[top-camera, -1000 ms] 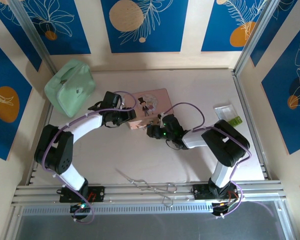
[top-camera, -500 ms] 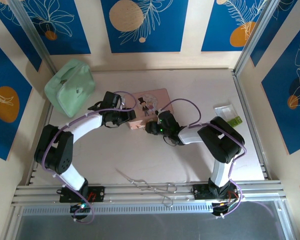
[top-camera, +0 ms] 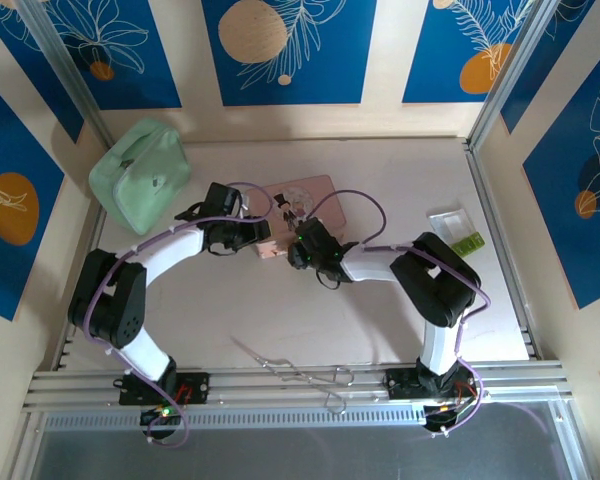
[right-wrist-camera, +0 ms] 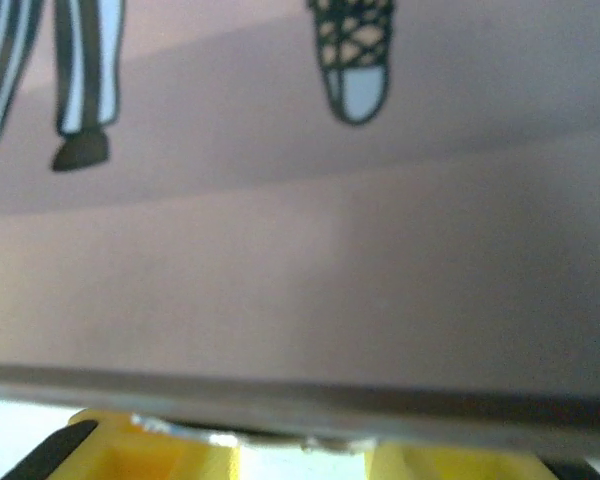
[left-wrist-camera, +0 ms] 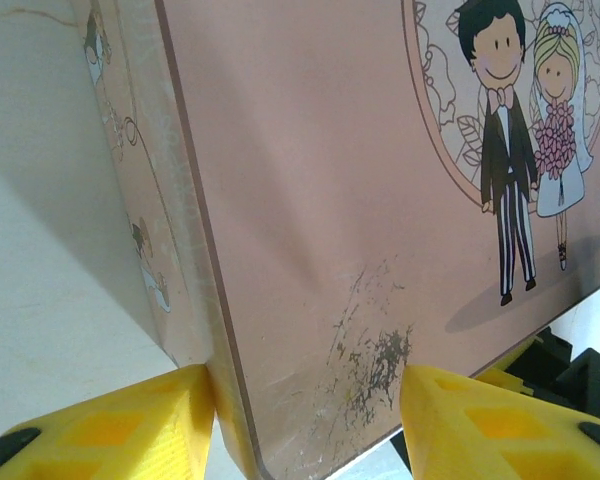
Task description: Unlock the padlock with the key
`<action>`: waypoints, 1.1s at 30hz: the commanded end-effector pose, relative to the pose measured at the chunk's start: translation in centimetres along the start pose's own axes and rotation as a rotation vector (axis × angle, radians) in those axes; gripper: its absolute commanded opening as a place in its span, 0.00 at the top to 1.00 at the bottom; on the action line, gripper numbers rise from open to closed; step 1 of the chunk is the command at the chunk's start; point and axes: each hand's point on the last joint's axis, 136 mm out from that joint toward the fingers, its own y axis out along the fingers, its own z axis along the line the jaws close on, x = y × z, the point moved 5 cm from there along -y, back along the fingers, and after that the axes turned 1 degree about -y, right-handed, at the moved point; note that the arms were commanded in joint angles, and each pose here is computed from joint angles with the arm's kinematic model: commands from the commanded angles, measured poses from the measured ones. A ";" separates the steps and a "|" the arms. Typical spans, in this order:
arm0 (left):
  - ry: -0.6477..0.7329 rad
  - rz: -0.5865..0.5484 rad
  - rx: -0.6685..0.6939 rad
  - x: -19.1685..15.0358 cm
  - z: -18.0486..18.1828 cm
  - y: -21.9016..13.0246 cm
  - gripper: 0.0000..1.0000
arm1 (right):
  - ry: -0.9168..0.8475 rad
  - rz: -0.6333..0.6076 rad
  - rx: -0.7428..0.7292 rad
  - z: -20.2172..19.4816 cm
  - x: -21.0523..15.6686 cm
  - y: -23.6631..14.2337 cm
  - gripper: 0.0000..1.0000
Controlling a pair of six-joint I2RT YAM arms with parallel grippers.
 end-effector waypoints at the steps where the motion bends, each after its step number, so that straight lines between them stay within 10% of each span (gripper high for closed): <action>1: 0.018 0.002 -0.036 0.1 -0.6 -0.8 0.48 | 0.021 0.087 -0.161 -1.0 -1.3 0.1 0.71; 21: 0.021 0.011 -0.047 0.0 -0.5 -0.8 0.49 | 0.184 0.244 -0.346 0.0 -1.0 -0.5 0.71; 33: 0.019 0.008 -0.051 0.2 -0.2 -1.3 0.49 | 0.013 0.153 -0.169 1.4 -0.1 -2.0 0.43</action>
